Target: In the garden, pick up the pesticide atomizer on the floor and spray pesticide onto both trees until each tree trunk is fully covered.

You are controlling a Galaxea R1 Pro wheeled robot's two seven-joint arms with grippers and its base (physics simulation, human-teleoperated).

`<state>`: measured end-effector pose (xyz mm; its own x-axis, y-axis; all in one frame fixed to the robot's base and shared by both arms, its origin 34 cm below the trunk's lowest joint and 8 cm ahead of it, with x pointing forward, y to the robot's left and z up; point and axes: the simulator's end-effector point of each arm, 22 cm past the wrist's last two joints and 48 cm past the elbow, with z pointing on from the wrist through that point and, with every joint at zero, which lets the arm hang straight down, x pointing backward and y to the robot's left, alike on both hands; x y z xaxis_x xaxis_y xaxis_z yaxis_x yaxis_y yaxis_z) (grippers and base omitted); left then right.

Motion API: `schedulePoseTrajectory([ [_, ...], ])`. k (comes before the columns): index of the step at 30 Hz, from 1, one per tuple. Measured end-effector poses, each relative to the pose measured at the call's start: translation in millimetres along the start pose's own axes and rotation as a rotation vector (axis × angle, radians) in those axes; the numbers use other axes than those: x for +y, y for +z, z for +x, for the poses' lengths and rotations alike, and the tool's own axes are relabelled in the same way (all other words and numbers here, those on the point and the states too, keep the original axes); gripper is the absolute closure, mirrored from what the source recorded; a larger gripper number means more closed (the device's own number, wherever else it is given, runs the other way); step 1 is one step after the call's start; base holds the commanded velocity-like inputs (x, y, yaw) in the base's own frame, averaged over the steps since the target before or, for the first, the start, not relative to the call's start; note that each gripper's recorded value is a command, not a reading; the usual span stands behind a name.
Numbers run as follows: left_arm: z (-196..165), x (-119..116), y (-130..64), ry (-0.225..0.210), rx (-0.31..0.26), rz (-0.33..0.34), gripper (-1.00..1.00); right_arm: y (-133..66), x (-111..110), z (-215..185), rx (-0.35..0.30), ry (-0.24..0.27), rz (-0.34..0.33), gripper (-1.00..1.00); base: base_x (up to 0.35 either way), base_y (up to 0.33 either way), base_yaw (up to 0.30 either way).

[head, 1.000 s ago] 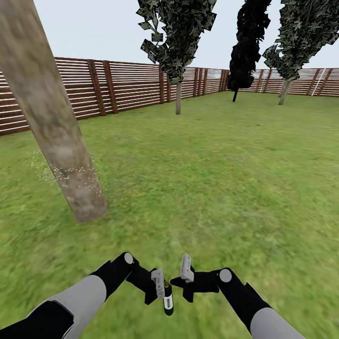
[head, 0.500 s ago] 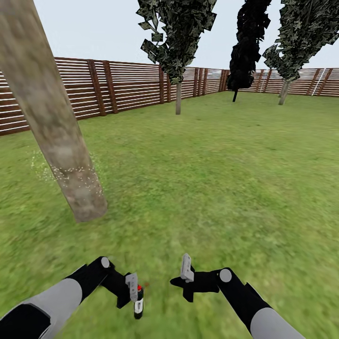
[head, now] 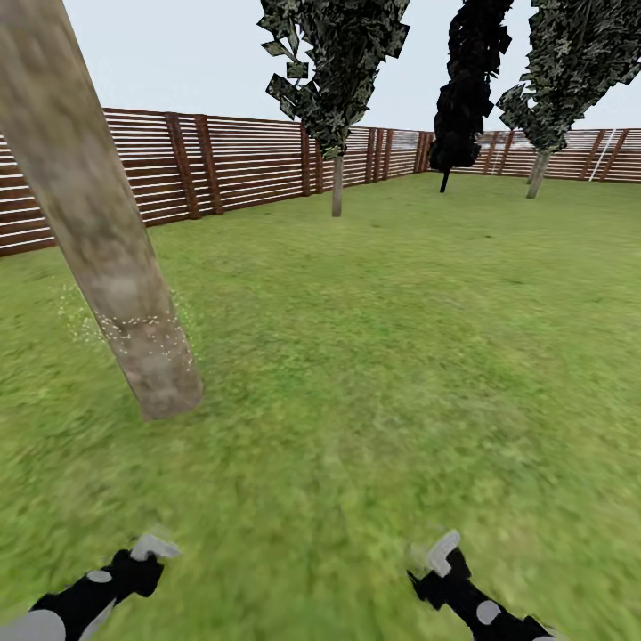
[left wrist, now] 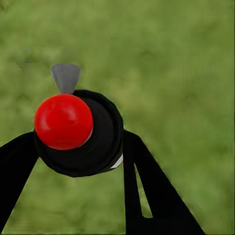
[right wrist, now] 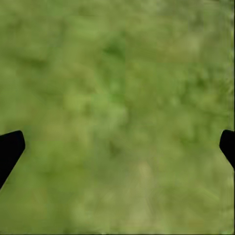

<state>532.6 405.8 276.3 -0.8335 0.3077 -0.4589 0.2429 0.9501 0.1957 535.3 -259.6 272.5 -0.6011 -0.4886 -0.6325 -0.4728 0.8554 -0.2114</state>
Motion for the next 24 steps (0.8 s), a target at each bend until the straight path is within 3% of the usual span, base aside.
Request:
schedulePoseTrajectory([
  [1, 29.2, 11.5, -4.5, -0.119, -0.013, -0.120, 1.00, -9.9, -12.3, 20.1, -0.001, 0.114, 0.113, -1.00, 0.000, 0.000, 0.000],
  [3, 64.2, 25.9, -21.8, -0.320, -0.120, -0.256, 1.00, -30.8, -26.9, 44.9, -0.051, 0.330, 0.260, -1.00, 0.000, 0.000, 0.000],
  [4, 89.9, 27.2, -30.9, -0.382, -0.125, -0.296, 1.00, -40.7, -31.5, 57.6, -0.064, 0.414, 0.315, -1.00, 0.000, 0.000, 0.000],
  [5, 104.3, 26.6, -35.4, -0.404, -0.118, -0.310, 1.00, -45.1, -30.1, 65.3, -0.060, 0.433, 0.327, -1.00, 0.000, 0.000, 0.000],
  [9, 133.3, 19.5, -41.8, -0.421, -0.077, -0.325, 1.00, -49.4, -24.4, 72.9, -0.056, 0.454, 0.334, -1.00, 0.000, 0.000, 0.000],
  [12, 133.8, -2.3, -38.6, -0.428, -0.067, -0.299, 1.00, -49.9, -22.8, 74.8, -0.051, 0.452, 0.330, -1.00, 0.000, 0.000, 0.000],
  [14, 133.9, -3.1, -38.6, -0.438, -0.067, -0.302, 1.00, -45.3, -1.1, 68.6, -0.048, 0.465, 0.303, -1.00, 0.000, 0.000, 0.000],
  [24, 134.8, -4.0, -38.7, -0.437, -0.065, -0.300, 1.00, -47.3, 12.3, 74.7, -0.032, 0.479, 0.291, -1.00, 0.000, 0.000, 0.000],
])
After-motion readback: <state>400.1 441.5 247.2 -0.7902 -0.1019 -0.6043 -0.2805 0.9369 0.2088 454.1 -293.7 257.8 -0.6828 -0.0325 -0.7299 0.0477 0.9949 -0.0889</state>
